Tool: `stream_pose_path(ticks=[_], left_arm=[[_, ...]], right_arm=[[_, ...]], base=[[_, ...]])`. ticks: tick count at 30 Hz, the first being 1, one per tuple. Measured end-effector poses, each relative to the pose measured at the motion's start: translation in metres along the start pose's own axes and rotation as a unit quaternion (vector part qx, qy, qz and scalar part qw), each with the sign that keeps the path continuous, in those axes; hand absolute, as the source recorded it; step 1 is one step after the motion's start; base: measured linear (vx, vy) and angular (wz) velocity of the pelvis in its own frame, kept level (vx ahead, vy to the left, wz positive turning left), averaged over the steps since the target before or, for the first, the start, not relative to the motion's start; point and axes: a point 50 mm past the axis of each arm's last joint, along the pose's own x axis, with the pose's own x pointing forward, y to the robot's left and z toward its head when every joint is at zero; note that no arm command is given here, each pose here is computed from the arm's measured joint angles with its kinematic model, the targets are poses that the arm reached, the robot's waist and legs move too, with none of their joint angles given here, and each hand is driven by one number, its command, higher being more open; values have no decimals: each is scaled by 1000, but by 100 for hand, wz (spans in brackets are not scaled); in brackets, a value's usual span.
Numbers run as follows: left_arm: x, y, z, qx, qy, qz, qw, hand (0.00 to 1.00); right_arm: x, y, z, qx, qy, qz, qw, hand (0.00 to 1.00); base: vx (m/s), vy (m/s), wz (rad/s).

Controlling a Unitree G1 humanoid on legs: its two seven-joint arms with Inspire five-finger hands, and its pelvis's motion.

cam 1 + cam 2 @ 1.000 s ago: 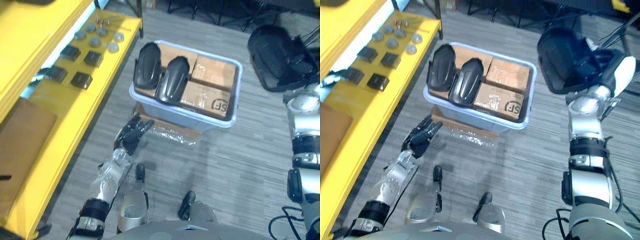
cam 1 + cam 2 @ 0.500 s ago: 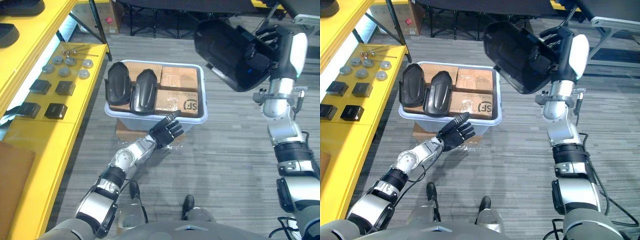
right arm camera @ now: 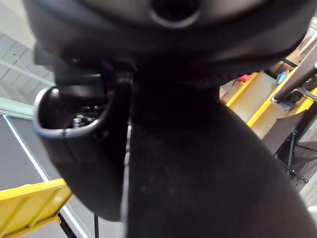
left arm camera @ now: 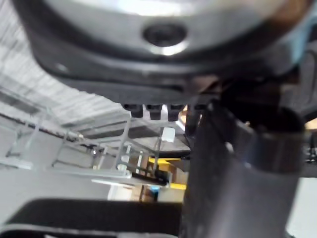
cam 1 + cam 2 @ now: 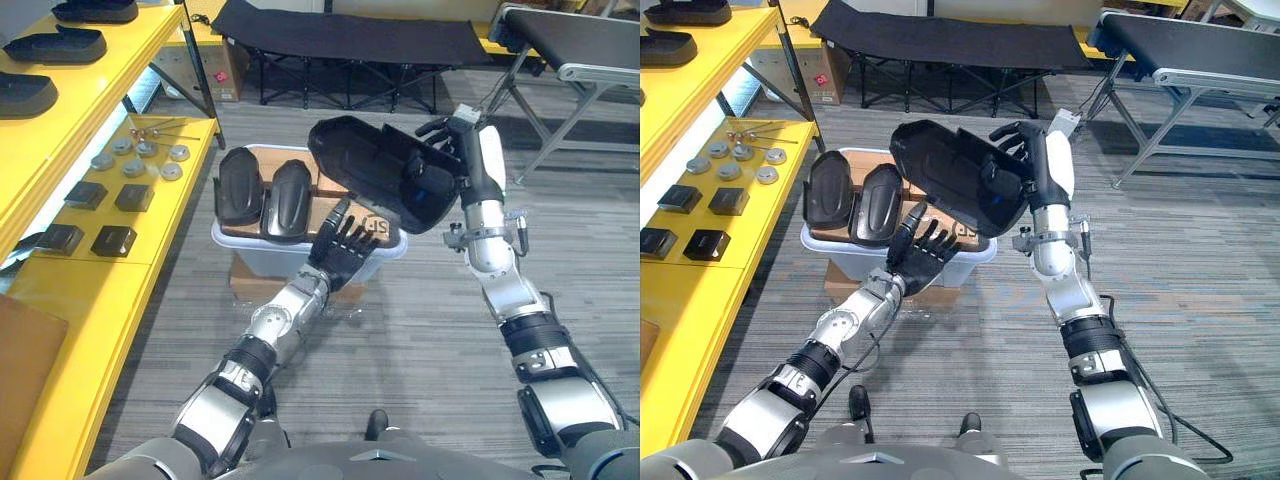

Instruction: Walk over and take three plastic housings, then place them on the shelf

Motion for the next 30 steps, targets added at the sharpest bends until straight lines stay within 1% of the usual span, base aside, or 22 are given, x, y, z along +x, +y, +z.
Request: stream_pose_path(ticks=[4, 9, 10, 13, 18, 20, 23, 28, 30], left_arm=[[0, -4, 0, -38, -19, -41, 998, 100], [2, -3, -10, -30, -13, -43, 999, 100], [3, -2, -15, -30, -9, -42, 999, 0], [4, 0, -22, -17, -3, -33, 999, 0], [3, 1, -23, -8, -4, -29, 1000, 0], [3, 1, -23, 9, -5, -29, 1000, 0], [3, 5, -23, 16, -19, -24, 999, 0], [2, 7, -23, 45, -54, -19, 997, 0], [1, 8, -23, 45, -61, -17, 997, 0]], right_arm=[[-4, 12, 3, 3, -7, 26, 1000, 0], [-15, 35, 6, 29, -7, 60, 998, 0], [-18, 40, 6, 32, -6, 69, 997, 0], [-21, 47, 9, 40, -6, 79, 996, 0], [-22, 50, 9, 46, -7, 85, 995, 0], [-23, 50, 10, 51, -9, 86, 995, 0], [-29, 53, 13, 60, -18, 91, 994, 0], [-35, 61, 14, 87, -2, 83, 993, 0], [-38, 63, 13, 91, 2, 81, 993, 0]], base=[[-7, 6, 1], [9, 2, 1], [32, 6, 1], [0, 0, 0], [-31, 7, -1], [-36, 12, -2], [0, 0, 0], [0, 0, -1], [0, 0, 0]])
